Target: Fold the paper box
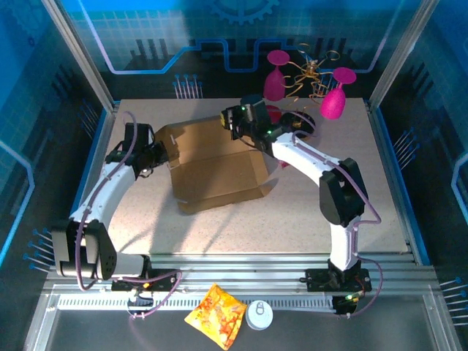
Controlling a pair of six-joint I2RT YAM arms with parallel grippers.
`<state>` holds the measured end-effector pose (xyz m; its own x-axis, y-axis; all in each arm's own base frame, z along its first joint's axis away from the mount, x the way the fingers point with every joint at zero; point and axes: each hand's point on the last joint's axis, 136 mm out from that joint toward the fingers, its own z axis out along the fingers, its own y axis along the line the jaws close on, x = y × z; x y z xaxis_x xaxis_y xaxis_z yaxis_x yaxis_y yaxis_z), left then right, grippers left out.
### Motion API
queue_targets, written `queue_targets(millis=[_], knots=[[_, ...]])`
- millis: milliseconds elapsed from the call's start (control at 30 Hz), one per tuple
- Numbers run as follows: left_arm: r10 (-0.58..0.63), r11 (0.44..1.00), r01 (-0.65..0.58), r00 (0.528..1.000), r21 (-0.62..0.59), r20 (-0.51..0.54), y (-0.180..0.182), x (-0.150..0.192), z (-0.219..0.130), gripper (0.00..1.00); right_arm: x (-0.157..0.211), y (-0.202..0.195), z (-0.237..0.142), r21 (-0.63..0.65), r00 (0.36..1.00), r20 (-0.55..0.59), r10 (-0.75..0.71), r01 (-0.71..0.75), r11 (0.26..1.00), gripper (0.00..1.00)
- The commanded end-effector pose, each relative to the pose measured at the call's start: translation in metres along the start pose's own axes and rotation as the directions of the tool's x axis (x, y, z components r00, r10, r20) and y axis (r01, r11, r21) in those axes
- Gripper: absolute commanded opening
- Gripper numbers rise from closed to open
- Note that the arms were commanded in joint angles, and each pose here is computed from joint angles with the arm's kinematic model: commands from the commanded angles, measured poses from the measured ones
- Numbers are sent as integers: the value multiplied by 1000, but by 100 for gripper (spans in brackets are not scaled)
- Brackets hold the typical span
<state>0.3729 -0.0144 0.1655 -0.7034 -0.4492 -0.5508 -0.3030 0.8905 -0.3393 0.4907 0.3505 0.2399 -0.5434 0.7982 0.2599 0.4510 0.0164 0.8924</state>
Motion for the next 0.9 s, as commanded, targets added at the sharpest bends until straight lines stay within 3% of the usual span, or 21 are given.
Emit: queue_targets(millis=[0, 333, 767, 800, 867], knots=[[10, 999, -10, 1000, 38, 2, -5, 6, -8, 0, 5, -3, 5, -39, 999, -23, -41, 40, 998, 0], [-55, 997, 57, 998, 46, -39, 15, 21, -3, 0, -4, -37, 7, -25, 996, -54, -69, 68, 997, 0], [-238, 944, 267, 958, 195, -159, 0, 40, 0, 0, -9, -27, 11, -61, 990, -78, -120, 115, 991, 0], [-241, 941, 273, 955, 199, -172, -1, 43, 0, 2, -9, -28, 12, -58, 989, -81, -126, 122, 991, 0], [-237, 941, 275, 951, 198, -198, -1, 50, -2, 17, -10, -32, 12, -58, 988, -88, -128, 123, 991, 0]])
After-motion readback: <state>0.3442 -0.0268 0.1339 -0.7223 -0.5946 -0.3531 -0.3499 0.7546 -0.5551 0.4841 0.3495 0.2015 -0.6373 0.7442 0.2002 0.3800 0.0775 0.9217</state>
